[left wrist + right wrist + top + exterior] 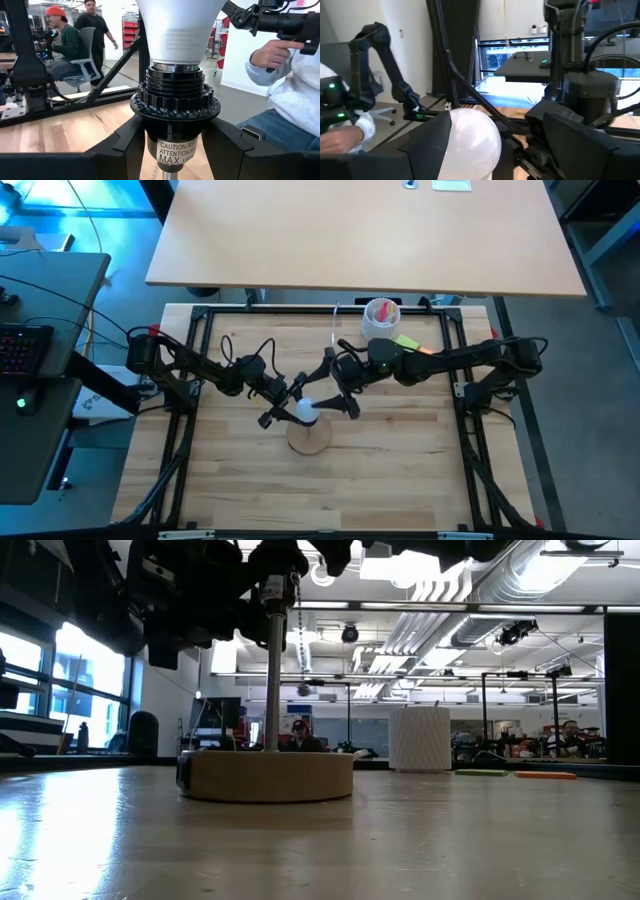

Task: Screw lightbulb
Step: Insert the light bulb into the lamp

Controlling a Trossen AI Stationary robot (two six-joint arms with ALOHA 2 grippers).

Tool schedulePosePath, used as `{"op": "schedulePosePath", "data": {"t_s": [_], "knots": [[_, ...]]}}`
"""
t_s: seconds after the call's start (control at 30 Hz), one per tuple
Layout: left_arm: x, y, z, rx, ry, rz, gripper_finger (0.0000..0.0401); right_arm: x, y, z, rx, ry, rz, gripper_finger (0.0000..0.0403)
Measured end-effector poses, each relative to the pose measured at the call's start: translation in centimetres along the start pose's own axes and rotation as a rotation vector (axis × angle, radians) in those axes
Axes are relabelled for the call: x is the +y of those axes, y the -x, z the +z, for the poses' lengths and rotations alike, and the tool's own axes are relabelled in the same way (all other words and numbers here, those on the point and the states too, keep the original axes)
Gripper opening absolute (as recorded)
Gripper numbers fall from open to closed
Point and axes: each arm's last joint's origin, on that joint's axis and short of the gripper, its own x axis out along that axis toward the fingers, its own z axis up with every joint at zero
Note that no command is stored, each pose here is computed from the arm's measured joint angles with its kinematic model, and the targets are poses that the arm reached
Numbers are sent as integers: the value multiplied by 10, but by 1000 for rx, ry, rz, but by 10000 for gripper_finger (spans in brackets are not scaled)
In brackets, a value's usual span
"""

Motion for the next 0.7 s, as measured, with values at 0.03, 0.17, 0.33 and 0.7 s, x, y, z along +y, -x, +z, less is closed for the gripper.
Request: {"op": "schedulePosePath", "data": {"t_s": [0.03,0.17,0.33,0.7], "knots": [[0,0,0,0,1,0,159,0,0,0,1,0,-12,314],[0,0,0,0,8,-1,159,-1,0,-1,12,0,-22,314],[0,0,0,-1,17,-1,159,0,0,-3,29,1,11,314],[0,0,0,-2,34,-5,159,4,-1,-8,58,19,81,314]]}}
